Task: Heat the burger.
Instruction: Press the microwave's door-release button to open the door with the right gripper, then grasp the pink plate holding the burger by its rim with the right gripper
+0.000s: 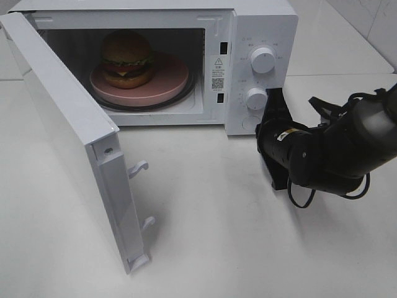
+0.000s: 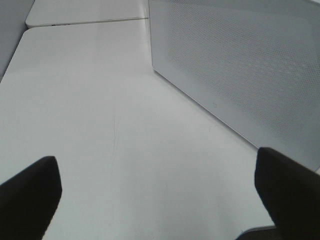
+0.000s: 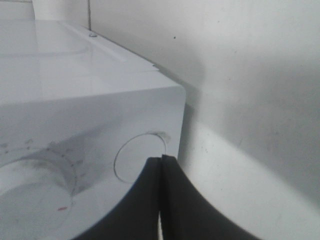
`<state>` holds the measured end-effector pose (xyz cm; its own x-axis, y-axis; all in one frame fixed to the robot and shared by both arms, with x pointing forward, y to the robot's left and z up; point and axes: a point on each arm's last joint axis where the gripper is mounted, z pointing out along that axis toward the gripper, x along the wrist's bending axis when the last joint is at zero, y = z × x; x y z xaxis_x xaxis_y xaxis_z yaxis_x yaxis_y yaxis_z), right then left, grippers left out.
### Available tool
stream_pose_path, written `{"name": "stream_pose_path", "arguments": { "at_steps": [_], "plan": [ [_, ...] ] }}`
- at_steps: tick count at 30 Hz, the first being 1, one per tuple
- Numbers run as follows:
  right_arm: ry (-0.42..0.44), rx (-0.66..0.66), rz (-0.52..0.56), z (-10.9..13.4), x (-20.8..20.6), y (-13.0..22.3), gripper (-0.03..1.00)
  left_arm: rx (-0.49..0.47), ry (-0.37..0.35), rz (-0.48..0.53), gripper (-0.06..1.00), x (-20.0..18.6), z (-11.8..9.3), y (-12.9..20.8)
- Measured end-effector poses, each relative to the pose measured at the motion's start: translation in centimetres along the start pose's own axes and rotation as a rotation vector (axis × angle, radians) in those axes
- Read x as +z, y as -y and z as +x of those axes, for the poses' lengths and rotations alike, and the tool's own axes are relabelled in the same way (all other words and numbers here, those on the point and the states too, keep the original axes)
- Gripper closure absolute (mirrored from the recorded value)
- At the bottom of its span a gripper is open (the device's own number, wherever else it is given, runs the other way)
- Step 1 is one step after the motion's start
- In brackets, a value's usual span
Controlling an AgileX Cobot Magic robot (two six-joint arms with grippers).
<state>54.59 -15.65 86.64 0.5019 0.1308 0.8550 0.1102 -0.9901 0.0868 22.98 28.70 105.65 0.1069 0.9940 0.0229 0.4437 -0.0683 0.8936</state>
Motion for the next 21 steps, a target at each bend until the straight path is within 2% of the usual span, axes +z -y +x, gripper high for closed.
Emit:
{"name": "stream_pose_path", "arguments": {
  "at_steps": [3,7,11,13,17,18,19,21],
  "plan": [
    [0.001,-0.059,0.048,0.4,-0.8,0.1,0.96,0.0,0.0,0.0,-0.03,0.0,0.0,0.0],
    [0.045,-0.211,0.165,0.7,-1.9,0.9,0.96,0.0,0.0,0.0,-0.03,0.0,0.0,0.0],
    [0.07,-0.306,0.226,0.8,-2.4,1.2,0.96,0.0,0.0,0.0,-0.03,0.0,0.0,0.0],
    [0.082,-0.414,0.274,1.1,-3.1,1.4,0.96,0.0,0.0,0.0,-0.03,0.0,0.0,0.0],
    [0.106,-0.514,0.313,1.5,-3.9,1.4,0.96,0.0,0.0,0.0,-0.03,0.0,0.0,0.0],
    [0.123,-0.599,0.344,1.7,-4.6,1.4,0.96,0.0,0.0,0.0,-0.03,0.0,0.0,0.0],
    [0.123,-0.599,0.344,1.7,-4.6,1.4,0.96,0.0,0.0,0.0,-0.03,0.0,0.0,0.0],
    [0.143,-0.716,0.391,2.0,-5.5,1.3,0.96,0.0,0.0,0.0,-0.03,0.0,0.0,0.0]
  ]
}}
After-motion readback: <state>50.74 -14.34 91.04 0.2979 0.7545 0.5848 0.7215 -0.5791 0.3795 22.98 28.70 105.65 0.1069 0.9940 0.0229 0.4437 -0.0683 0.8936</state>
